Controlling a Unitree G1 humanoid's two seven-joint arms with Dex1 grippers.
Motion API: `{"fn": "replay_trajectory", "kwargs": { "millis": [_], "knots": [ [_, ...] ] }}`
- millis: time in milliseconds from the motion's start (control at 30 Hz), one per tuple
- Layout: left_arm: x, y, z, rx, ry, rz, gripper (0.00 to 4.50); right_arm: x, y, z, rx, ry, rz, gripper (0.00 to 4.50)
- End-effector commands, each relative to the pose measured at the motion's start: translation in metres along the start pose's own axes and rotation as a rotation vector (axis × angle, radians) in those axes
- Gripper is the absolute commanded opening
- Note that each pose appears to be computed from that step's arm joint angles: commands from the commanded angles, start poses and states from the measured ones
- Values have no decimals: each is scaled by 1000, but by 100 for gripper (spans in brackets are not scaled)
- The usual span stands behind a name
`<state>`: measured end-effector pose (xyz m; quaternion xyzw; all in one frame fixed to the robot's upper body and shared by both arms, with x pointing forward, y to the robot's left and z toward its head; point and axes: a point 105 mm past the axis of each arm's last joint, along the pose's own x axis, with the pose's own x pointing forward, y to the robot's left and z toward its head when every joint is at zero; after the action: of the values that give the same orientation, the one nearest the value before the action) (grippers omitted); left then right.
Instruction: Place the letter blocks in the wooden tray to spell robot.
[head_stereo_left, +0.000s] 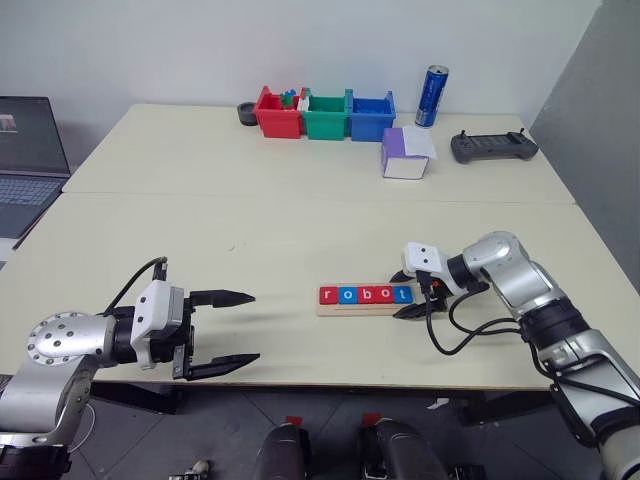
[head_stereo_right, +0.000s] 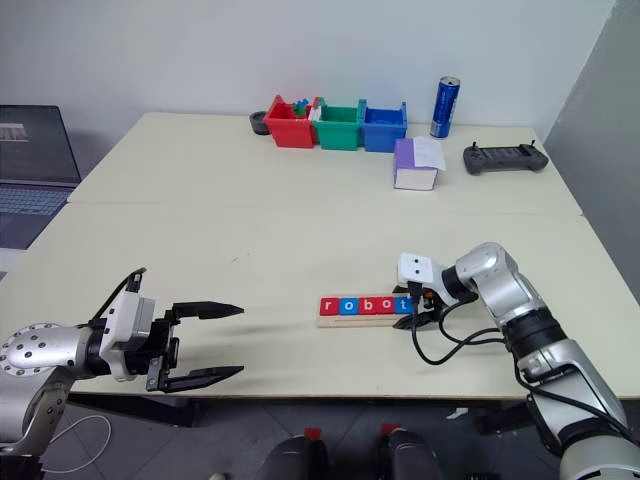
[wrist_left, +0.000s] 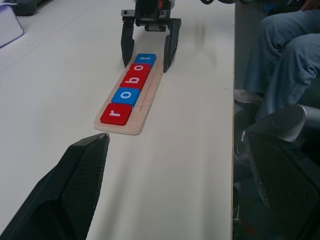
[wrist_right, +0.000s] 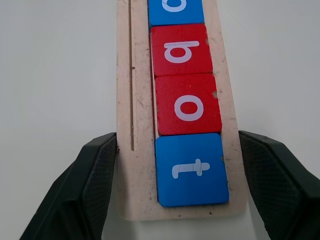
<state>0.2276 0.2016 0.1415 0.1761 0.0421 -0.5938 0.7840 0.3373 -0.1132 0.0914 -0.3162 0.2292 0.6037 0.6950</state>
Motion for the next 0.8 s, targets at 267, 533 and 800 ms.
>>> {"fn": "replay_trajectory", "kwargs": {
  "millis": [267, 533, 800],
  "knots": [
    [-2, 11, 8, 44, -3, 26, 450, -6, 5, -2, 20, 36, -25, 339],
    [-9, 19, 11, 56, 4, 66, 450, -22, 4, 11, -10, 3, -17, 445],
    [-29, 40, 21, 90, 35, 150, 450, -77, 6, 21, -95, -31, -59, 445]
  ]
}}
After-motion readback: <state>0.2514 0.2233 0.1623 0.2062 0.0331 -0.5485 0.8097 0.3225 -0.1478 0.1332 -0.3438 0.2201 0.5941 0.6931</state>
